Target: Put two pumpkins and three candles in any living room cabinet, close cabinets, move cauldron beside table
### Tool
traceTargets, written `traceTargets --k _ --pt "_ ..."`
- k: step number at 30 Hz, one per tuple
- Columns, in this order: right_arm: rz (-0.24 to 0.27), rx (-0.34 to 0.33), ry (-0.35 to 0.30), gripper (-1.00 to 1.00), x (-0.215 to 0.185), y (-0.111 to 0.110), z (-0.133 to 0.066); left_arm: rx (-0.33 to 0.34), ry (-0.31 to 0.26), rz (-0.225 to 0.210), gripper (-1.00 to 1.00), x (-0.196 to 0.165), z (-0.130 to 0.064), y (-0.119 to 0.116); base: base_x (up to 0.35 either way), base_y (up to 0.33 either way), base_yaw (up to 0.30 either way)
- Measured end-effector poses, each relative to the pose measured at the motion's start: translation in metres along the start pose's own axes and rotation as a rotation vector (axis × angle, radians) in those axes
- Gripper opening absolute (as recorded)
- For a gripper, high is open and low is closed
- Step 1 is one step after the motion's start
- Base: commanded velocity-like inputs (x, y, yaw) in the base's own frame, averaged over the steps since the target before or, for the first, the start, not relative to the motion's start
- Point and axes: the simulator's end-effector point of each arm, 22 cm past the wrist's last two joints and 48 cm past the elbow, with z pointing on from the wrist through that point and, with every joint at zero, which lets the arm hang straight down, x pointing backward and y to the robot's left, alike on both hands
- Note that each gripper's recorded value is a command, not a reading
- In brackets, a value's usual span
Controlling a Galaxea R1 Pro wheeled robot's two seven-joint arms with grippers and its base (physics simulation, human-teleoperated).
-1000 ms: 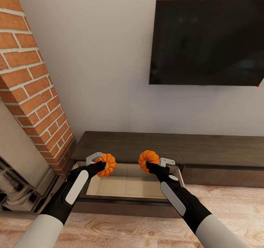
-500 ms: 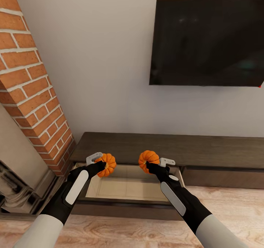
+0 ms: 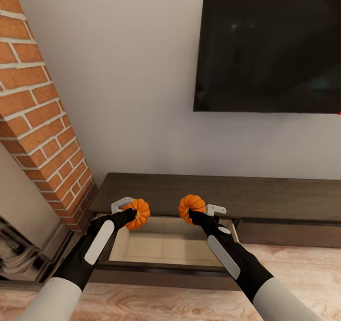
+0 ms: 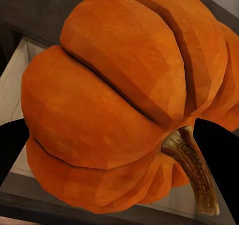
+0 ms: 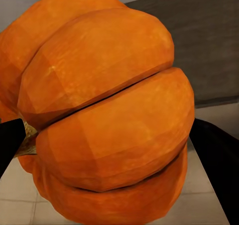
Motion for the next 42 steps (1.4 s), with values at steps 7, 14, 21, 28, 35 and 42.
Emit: traceTargets --k 7,14,21,28,35,42 --pt "0.000 0.000 -0.003 -1.00 -0.001 0.000 -0.001 0.002 -0.001 -0.002 -1.00 -0.002 -0.001 0.001 -0.004 0.000 -0.172" --pt "0.003 0.000 -0.004 -1.00 0.000 -0.001 0.000 0.005 -0.003 -0.004 -1.00 0.000 0.000 0.001 0.000 0.000 -0.225" --pt "0.003 -0.001 -0.005 -1.00 0.009 -0.003 0.006 0.004 -0.007 0.001 -1.00 0.006 0.007 0.004 0.000 0.000 -0.179" --pt "-0.040 -0.009 0.112 -1.00 0.045 0.000 0.009 0.002 -0.010 0.002 -1.00 0.012 0.014 0.009 0.000 0.000 -0.070" --pt "-0.050 -0.041 0.175 -1.00 0.072 0.023 0.011 0.003 0.003 -0.003 -1.00 0.024 0.023 0.013 0.000 0.000 -0.003" --pt "-0.059 -0.042 0.188 -1.00 0.086 0.022 0.017 -0.008 0.020 -0.001 -1.00 0.039 0.032 0.025 0.000 0.000 0.000"
